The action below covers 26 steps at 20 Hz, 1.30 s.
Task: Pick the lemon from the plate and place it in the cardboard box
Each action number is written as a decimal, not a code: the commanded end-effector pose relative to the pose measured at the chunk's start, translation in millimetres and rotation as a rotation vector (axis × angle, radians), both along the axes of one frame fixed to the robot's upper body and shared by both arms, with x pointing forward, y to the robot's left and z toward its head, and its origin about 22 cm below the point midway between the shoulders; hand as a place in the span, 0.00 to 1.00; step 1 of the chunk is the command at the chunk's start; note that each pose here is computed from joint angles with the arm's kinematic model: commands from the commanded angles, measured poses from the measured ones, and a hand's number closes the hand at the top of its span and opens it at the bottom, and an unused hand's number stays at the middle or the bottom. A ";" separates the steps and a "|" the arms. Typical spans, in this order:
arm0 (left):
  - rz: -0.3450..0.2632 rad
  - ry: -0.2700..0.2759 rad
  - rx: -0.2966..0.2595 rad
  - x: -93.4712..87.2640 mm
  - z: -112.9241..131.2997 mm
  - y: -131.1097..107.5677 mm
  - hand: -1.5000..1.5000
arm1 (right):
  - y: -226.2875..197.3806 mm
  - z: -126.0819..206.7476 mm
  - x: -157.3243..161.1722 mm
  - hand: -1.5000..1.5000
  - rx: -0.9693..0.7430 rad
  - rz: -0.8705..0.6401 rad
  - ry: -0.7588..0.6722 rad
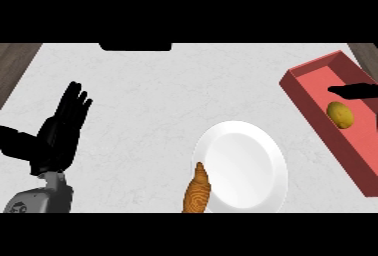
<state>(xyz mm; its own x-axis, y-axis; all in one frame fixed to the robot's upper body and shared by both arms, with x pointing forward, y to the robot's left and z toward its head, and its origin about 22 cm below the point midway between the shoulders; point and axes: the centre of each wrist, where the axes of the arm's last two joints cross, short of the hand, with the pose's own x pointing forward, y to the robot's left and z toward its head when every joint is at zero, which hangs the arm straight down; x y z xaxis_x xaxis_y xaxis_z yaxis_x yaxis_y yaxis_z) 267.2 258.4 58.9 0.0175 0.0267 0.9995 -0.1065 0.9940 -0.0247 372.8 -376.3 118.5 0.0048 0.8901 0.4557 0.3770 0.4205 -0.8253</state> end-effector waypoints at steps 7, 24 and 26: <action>0.016 0.009 0.004 -0.9 7.4 1.6 0.50 | -37.9 19.5 -6.9 0.00 0.629 0.078 -0.176; -0.012 -0.005 0.008 -9.5 -19.6 -1.8 0.50 | -150.1 -13.5 -81.6 0.00 0.783 0.015 -0.337; 0.001 -0.002 -0.007 -4.1 -0.1 -8.7 0.50 | -157.3 -11.3 -96.6 0.00 0.778 0.016 -0.337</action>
